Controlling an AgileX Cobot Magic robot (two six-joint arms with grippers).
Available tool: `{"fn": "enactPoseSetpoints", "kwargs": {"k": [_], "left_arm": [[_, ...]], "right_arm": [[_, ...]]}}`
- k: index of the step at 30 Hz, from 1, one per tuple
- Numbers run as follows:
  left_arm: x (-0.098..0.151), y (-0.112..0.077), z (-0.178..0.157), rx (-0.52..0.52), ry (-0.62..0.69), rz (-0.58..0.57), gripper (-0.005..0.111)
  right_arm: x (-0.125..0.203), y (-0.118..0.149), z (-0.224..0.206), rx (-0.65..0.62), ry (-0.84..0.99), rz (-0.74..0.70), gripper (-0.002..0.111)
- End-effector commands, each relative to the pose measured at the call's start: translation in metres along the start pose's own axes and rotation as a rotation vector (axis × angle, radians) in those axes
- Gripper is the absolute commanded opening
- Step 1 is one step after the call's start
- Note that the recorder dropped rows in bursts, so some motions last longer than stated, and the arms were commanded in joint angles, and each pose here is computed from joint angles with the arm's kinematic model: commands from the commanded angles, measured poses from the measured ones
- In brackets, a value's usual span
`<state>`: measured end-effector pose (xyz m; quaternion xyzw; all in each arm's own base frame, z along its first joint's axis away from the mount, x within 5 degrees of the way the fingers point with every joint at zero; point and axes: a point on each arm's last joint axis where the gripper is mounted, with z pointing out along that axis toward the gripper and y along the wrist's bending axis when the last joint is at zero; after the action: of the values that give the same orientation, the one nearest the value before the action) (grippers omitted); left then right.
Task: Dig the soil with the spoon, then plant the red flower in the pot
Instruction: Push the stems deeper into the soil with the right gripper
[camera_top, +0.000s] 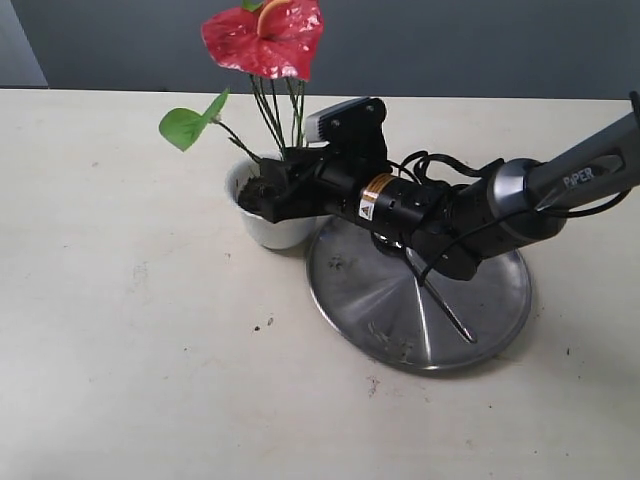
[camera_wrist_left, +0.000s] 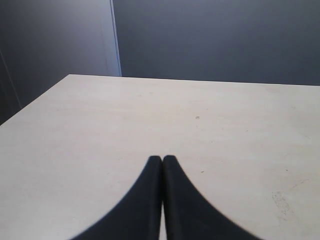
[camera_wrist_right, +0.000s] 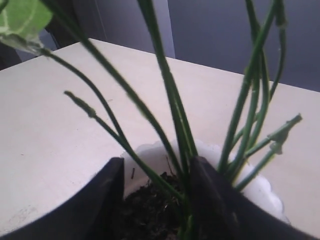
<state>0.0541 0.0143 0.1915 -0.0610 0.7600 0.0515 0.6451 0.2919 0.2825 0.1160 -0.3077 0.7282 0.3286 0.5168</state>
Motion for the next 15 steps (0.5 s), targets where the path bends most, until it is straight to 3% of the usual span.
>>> {"fn": "enactPoseSetpoints", "kwargs": {"k": [1,15], "left_arm": [[0.001,0.000,0.000,0.002,-0.003,0.000,0.000],[0.001,0.000,0.000,0.002,-0.003,0.000,0.000]], "right_arm": [[0.017,-0.003,-0.002,0.015,0.120,0.003,0.049],[0.001,-0.002,-0.010,0.042,0.185,-0.047,0.049]]}}
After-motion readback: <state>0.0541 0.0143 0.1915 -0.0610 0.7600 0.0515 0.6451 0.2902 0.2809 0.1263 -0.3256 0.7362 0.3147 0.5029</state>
